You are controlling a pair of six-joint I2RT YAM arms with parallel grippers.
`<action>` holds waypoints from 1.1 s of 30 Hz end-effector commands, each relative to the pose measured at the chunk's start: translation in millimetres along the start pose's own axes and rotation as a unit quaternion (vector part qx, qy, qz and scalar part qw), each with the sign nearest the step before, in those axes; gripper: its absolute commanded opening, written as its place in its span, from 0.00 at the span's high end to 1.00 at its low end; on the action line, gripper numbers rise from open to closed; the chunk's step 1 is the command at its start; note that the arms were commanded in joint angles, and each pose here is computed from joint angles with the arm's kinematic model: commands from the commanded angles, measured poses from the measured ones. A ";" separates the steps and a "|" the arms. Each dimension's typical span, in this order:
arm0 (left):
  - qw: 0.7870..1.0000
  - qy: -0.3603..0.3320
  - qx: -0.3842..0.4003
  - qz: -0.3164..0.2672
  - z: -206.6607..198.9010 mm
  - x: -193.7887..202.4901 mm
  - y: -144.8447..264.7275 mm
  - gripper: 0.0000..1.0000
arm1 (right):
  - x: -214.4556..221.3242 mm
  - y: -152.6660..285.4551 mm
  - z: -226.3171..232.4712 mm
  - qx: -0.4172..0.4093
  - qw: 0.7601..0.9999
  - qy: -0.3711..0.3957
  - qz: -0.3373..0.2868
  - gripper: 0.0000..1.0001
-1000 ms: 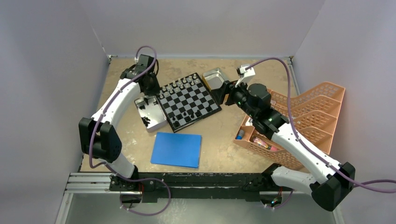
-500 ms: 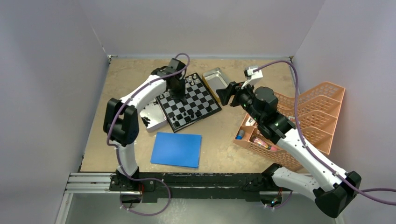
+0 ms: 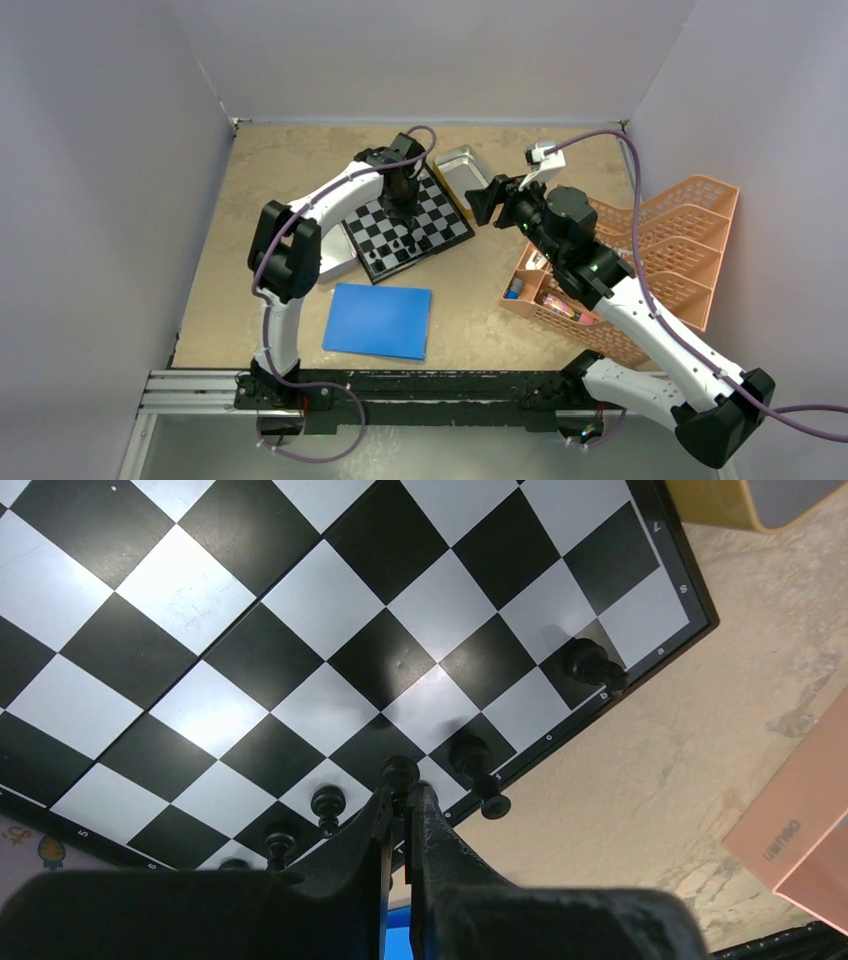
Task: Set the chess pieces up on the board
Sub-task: Place the chess piece on the chessboard.
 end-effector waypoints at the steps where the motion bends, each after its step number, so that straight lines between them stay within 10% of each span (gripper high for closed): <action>1: 1.000 -0.024 -0.005 0.002 -6.1 -6.7 3.0 1.00 | -10.4 5.7 2.6 -0.002 1.000 -0.001 -0.023 0.32; 33: 0.997 -0.046 -0.059 0.030 -4.5 5.3 -20.4 0.98 | -8.1 3.9 1.3 -0.002 1.000 0.000 -0.021 0.32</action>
Point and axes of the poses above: each gripper's point midway between its finger pads, its own y axis back along the fingers, its own z axis along the line the jaws close on, x = y × z, the point moved 8 cm from there along y, back along the fingers, and after that the axes turned 11 degrees about -y, right-handed, at the moved point
